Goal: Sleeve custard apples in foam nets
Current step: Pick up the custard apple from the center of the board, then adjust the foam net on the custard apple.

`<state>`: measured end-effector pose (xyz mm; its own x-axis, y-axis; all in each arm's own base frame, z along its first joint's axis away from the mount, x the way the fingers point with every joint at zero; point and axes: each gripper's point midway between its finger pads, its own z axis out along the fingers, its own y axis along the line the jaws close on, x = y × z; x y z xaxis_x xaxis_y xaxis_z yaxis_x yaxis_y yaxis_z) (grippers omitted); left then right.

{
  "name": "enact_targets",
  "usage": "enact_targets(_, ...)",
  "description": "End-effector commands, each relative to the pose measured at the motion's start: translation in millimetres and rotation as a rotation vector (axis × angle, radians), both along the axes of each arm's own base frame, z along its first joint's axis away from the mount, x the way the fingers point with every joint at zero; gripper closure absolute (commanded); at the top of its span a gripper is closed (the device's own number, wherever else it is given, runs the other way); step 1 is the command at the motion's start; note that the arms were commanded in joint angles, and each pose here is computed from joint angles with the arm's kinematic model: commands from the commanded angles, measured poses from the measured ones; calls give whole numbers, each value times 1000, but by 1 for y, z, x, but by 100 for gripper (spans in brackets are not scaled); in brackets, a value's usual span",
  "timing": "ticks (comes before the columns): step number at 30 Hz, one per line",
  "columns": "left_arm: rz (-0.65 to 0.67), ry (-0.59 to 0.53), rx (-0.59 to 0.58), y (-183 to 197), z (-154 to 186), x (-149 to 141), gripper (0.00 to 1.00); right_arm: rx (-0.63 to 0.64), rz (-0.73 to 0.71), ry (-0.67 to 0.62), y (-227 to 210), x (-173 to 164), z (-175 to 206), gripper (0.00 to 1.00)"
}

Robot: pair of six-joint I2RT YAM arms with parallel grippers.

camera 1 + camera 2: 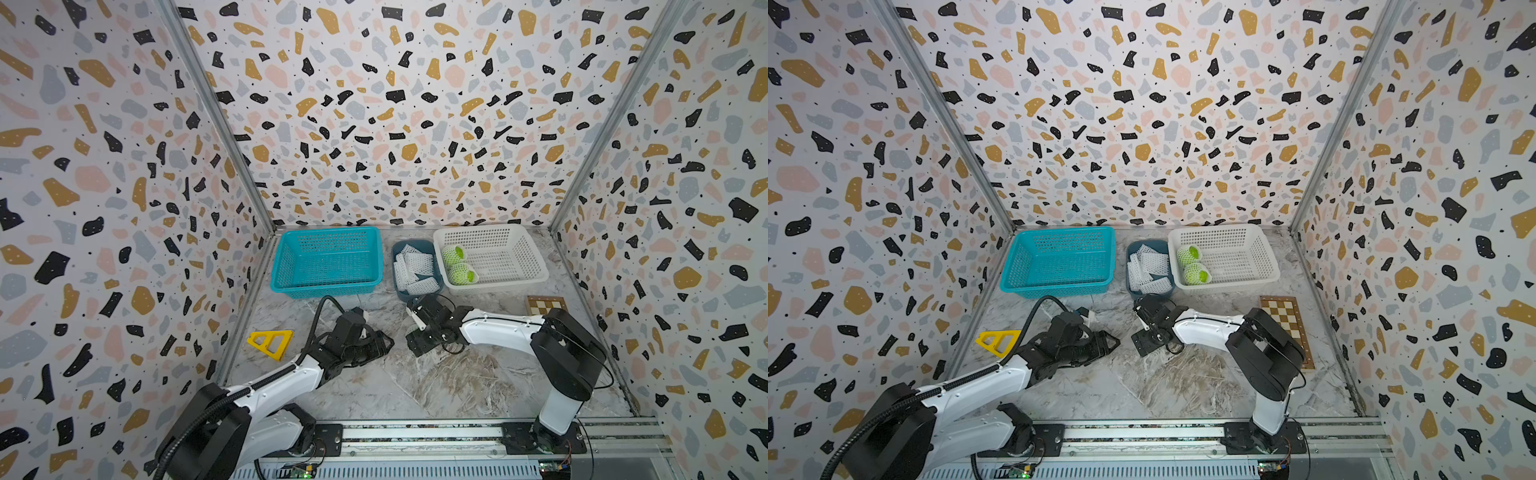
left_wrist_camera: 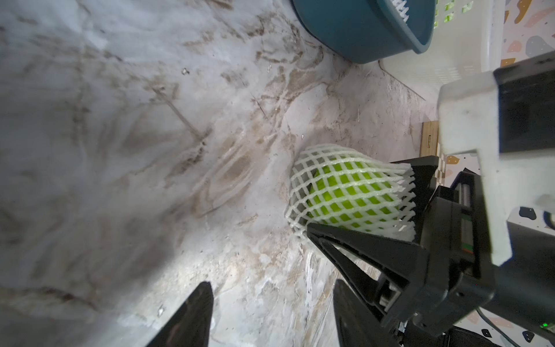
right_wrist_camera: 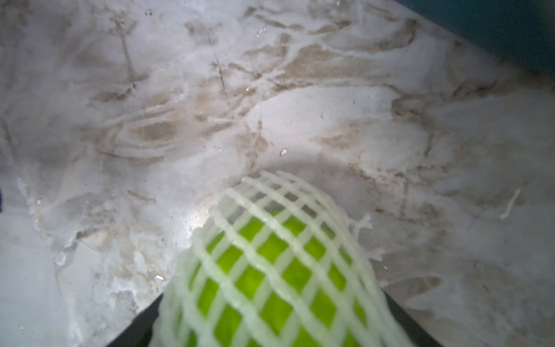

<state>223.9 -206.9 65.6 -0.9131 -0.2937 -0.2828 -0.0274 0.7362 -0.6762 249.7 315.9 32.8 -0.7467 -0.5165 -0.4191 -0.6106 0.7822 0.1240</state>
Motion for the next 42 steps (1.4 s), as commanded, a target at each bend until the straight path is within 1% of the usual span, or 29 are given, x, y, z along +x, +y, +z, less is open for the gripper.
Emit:
enact_targets(1, -9, -22, -24, -6, 7, 3, 38, -26, 20, 23, -5, -8, -7, 18)
enact_targets(5, -6, -26, -29, -5, 9, 3, 38, -16, 27, 23, -4, -8, -7, 22)
enact_targets(10, -1, -47, -32, -3, 17, 4, 37, 55, 54, 1, 4, -10, 7, 24)
enact_targets(13, 0, -68, -34, -1, 28, 5, 37, 148, 93, -32, 13, -12, 27, 24)
enact_targets(16, 6, -93, -51, 2, 43, 8, 37, 230, 117, -92, 17, -12, 53, 24)
enact_targets(19, 5, -138, -66, 7, 63, 12, 37, 314, 144, -154, 17, -13, 81, 24)
enact_targets(22, -16, -199, -60, 12, 82, 13, 39, 415, 191, -233, 15, -21, 110, 24)
enact_targets(26, -62, -277, -130, 10, 115, 10, 44, 532, 242, -351, 6, -35, 148, 24)
enact_targets(32, -210, -366, -272, -8, 168, -6, 52, 668, 310, -502, -9, -60, 191, 24)
enact_targets(39, -408, -434, -449, -31, 219, -28, 54, 759, 397, -623, -15, -90, 219, 24)
enact_targets(42, -459, -436, -496, -37, 229, -33, 53, 785, 422, -658, -16, -100, 226, 24)
